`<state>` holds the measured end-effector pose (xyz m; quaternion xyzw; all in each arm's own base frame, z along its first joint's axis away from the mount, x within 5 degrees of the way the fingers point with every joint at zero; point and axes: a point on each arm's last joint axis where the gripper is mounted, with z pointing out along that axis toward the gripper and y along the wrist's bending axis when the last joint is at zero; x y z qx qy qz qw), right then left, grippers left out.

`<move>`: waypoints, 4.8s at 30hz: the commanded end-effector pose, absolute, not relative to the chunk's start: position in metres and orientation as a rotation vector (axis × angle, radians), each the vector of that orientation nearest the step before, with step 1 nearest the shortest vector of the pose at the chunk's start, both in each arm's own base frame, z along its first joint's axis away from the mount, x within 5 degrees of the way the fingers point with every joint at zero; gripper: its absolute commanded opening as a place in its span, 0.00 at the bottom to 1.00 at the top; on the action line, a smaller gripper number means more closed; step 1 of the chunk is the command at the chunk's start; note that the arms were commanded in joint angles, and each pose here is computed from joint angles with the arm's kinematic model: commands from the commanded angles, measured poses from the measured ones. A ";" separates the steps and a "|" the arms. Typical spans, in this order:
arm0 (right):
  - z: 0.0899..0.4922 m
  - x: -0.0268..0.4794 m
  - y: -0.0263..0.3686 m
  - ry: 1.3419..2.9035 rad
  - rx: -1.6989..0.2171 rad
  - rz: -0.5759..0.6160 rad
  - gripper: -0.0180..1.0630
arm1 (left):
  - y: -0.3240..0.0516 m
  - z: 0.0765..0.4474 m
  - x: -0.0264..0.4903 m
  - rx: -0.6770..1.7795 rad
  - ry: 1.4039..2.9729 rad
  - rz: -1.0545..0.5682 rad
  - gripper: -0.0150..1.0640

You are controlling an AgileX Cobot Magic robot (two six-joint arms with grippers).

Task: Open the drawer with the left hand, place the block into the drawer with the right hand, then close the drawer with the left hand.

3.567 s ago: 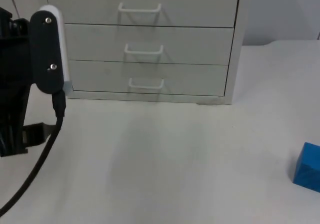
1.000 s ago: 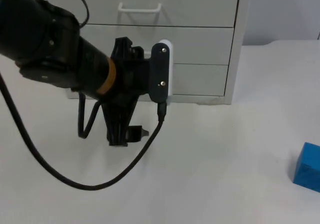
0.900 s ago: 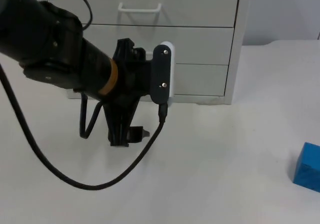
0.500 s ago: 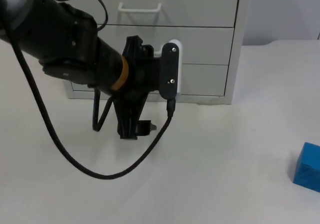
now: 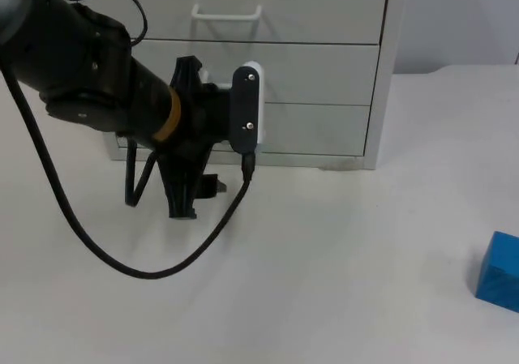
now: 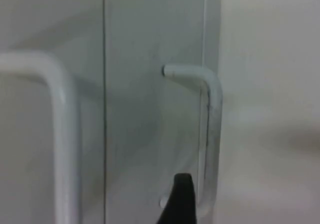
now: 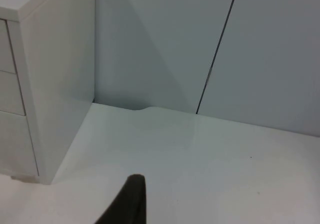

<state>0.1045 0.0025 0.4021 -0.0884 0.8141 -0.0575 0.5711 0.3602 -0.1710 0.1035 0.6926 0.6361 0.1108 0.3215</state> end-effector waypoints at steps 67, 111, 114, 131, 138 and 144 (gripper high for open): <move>0.403 0.109 0.002 1.911 -0.266 -0.217 0.98 | -0.194 0.091 0.374 1.655 1.863 0.280 0.01; 0.403 0.109 0.002 1.914 -0.239 -0.195 0.98 | -0.199 0.108 0.319 1.745 1.874 0.301 0.01; 0.403 0.109 0.002 1.914 -0.239 -0.195 0.98 | -0.199 0.109 0.309 1.765 1.872 0.294 0.01; 0.403 0.109 0.005 1.918 -0.225 -0.132 0.98 | -0.199 0.118 0.257 1.857 1.834 0.269 0.01; 0.403 0.109 0.006 1.919 -0.220 -0.126 0.98 | -0.190 0.122 0.244 1.820 1.879 0.254 0.01; 0.402 0.109 0.007 1.922 -0.212 -0.100 0.98 | -0.192 0.125 0.234 1.825 1.867 0.235 0.01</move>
